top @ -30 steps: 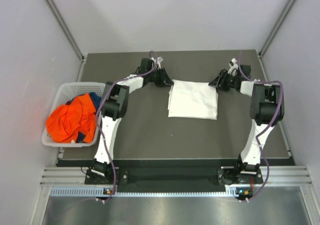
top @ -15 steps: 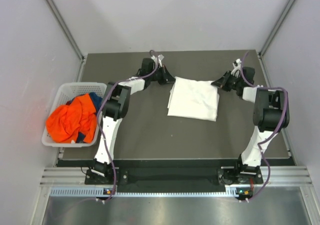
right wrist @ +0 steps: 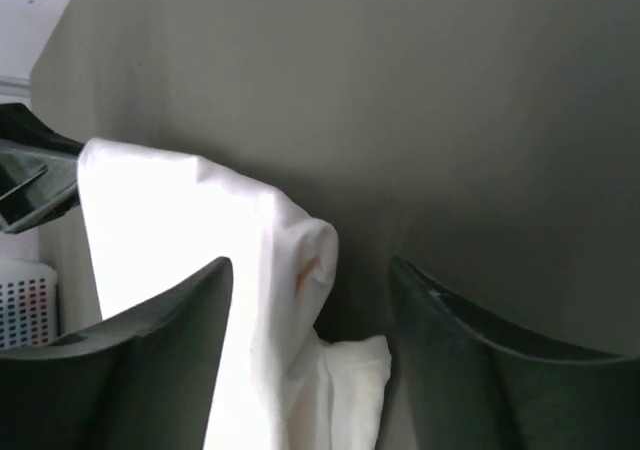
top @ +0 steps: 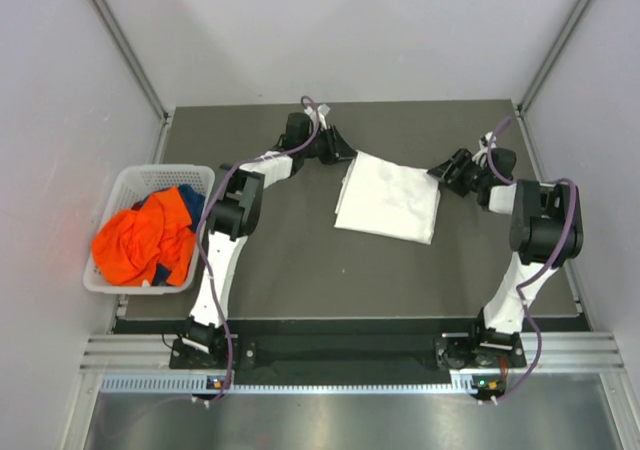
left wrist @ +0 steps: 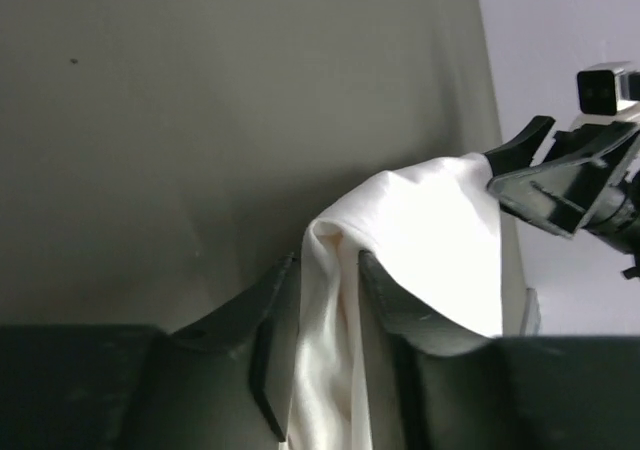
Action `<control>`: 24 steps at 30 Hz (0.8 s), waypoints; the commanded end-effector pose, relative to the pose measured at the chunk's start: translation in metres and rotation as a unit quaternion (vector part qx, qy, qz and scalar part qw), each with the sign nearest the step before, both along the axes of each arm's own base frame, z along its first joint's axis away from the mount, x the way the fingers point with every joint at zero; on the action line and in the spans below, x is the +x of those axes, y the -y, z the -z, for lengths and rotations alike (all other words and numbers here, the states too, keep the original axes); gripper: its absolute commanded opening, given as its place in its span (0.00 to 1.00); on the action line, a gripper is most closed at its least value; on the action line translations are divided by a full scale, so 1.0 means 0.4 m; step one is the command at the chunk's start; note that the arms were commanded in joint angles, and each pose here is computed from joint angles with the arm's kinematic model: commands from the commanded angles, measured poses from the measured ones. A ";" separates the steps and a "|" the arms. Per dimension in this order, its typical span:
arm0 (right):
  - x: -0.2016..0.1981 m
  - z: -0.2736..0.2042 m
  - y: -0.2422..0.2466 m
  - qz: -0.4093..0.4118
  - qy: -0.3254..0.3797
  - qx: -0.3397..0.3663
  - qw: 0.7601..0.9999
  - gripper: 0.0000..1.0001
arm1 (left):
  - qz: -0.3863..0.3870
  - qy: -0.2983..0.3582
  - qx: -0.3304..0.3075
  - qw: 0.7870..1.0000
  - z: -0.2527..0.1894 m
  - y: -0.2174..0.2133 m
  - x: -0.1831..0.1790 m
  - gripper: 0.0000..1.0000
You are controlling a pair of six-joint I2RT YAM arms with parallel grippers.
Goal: Fold and stack the t-shirts
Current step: Fold the tshirt
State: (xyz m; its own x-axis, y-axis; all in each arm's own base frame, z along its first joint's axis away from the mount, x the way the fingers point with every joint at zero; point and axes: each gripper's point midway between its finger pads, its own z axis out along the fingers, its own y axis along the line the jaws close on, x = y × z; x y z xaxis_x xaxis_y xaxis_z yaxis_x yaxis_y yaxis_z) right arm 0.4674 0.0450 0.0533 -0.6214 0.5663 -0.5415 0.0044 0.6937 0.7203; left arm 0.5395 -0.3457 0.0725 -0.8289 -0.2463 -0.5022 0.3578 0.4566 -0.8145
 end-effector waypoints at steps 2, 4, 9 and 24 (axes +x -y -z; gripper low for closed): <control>0.014 -0.124 0.051 0.040 0.043 -0.048 0.997 0.68 | -0.012 0.033 0.026 0.999 -0.084 -0.034 0.035 0.39; -0.032 -0.096 0.068 0.057 -0.005 -0.068 0.996 0.70 | -0.024 0.042 0.068 0.997 -0.100 -0.068 0.034 0.41; -0.111 -0.088 0.046 0.029 -0.034 -0.095 0.995 0.75 | -0.024 0.028 0.156 0.987 -0.074 -0.139 -0.030 0.45; -0.191 0.083 -0.023 -0.034 -0.104 -0.079 0.991 0.38 | -0.013 -0.033 0.135 0.990 -0.030 -0.192 -0.214 0.45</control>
